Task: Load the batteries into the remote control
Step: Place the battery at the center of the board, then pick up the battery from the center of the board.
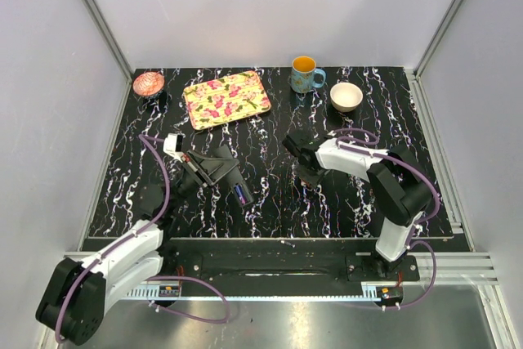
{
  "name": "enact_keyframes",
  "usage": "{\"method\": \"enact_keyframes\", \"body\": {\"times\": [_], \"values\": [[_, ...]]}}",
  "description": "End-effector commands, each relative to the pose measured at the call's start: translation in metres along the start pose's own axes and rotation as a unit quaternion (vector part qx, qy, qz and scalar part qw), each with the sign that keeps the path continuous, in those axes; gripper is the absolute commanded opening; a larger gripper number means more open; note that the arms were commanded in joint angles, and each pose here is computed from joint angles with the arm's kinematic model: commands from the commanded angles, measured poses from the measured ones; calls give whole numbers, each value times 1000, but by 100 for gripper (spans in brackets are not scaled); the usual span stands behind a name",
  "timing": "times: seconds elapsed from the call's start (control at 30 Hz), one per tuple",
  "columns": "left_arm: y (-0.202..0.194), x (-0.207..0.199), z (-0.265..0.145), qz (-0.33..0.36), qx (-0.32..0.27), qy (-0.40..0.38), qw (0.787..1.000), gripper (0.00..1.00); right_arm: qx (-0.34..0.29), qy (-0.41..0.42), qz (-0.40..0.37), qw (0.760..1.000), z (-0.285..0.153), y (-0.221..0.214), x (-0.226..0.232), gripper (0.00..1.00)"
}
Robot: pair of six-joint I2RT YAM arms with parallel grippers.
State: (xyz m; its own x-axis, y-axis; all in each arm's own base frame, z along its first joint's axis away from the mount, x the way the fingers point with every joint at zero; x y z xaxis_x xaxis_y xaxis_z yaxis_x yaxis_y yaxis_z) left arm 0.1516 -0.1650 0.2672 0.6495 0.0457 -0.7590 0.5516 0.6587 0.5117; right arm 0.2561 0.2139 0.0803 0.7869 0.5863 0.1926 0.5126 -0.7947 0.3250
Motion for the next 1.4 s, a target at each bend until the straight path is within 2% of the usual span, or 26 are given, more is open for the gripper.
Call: {"method": "enact_keyframes", "body": {"times": [0.0,0.13,0.2,0.23,0.43,0.47,0.93,1.1,1.2,1.23,1.3,1.33,1.37], "values": [[8,-11,1,17,-28,-37,999,0,0,-18,48,999,8,-3,-1,0],[8,-10,2,16,-27,-38,999,0,6,-32,40,999,16,-7,-6,1],[7,-9,3,14,-25,-37,999,0,9,-33,32,999,16,-7,-8,9],[7,-9,3,14,-24,-38,999,0,10,-32,31,999,15,-7,-8,18],[6,-6,4,8,-16,-37,999,0,6,-10,22,1000,0,0,-8,37],[6,-6,4,7,-17,-36,999,0,6,-3,21,1000,-4,2,-7,45],[5,-7,3,5,-13,-37,999,0,0,28,6,1000,-25,11,8,74],[5,-7,3,4,-11,-37,999,0,-1,55,-24,998,-39,15,18,78],[5,-10,3,5,-9,-43,999,0,-17,104,-110,988,-60,21,25,78],[4,-10,3,5,-7,-42,999,0,-25,128,-176,976,-72,26,23,78],[4,-10,3,6,-6,-41,999,0,-10,187,-240,953,-87,27,25,78],[4,-10,3,8,-6,-41,999,0,-14,192,-309,932,-84,28,14,78],[4,-10,3,9,-7,-41,999,0,-4,204,-336,919,-86,27,9,77]]}}
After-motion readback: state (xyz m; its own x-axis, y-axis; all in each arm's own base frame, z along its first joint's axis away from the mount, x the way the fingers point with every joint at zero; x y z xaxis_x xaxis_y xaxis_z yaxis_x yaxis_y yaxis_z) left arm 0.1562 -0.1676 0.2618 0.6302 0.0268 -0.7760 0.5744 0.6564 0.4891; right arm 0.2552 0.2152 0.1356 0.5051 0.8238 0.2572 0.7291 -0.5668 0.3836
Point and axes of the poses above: each gripper's point midway between its finger pads, its own z axis out along the fingers, its own x axis along the line the jaws close on, y = z × x, the point moved 7 cm from there along -z, back along the fingers, and after that the axes turned 12 degrees about z, right-handed, at the moved point
